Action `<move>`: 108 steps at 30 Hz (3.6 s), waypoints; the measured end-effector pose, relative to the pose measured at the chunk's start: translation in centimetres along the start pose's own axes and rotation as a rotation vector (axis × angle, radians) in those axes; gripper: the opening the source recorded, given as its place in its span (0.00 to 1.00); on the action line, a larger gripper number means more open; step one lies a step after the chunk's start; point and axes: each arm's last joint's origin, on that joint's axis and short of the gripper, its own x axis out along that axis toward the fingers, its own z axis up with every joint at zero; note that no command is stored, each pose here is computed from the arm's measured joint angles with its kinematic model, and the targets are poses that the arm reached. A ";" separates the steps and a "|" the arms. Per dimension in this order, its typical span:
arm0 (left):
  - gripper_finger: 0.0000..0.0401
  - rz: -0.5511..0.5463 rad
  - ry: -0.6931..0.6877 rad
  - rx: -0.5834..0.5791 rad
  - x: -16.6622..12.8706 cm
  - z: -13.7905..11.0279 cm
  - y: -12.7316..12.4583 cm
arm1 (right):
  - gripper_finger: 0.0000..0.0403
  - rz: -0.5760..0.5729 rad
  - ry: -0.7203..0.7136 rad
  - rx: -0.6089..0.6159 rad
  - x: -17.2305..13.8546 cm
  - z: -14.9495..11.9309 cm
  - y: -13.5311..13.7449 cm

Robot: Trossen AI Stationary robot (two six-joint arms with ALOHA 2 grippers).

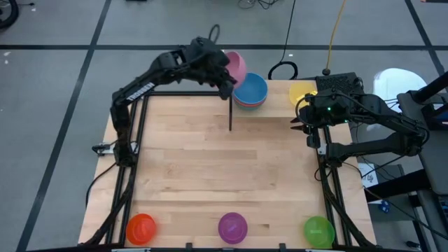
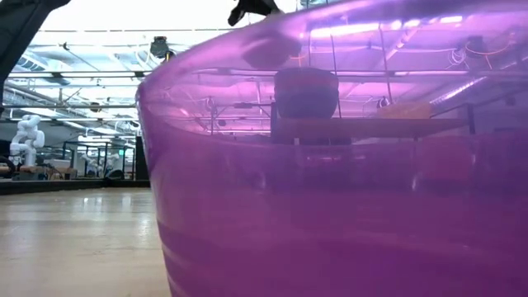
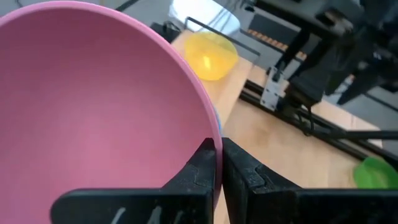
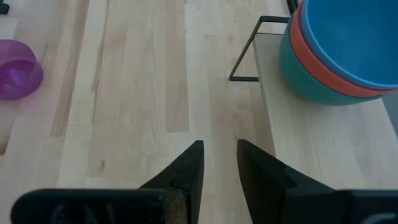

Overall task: Place and stack bowls onto a shelf
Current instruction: Stack the pink bowl on top of the blue bowl on the shelf, then adjust the pink bowl on top of the blue bowl on the shelf

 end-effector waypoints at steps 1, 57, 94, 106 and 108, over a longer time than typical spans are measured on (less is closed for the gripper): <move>0.03 -0.003 0.006 0.008 0.3 -0.1 -0.1 | 0.22 0.000 0.000 0.000 0.0 0.0 0.0; 0.20 0.244 -0.147 0.049 -7.8 0.9 0.8 | 0.22 -0.482 -0.385 -0.098 8.6 4.5 -2.7; 0.20 0.275 -0.001 0.001 -8.9 -0.8 0.9 | 0.22 -0.388 -0.520 -0.081 8.1 4.8 -4.5; 0.20 0.275 -0.001 -0.003 -8.9 -0.8 0.9 | 0.22 -0.355 -0.732 -0.165 12.1 7.4 -7.5; 0.20 0.275 -0.001 -0.005 -8.9 -0.8 0.9 | 0.22 -0.333 -0.740 -0.169 13.5 7.5 -8.1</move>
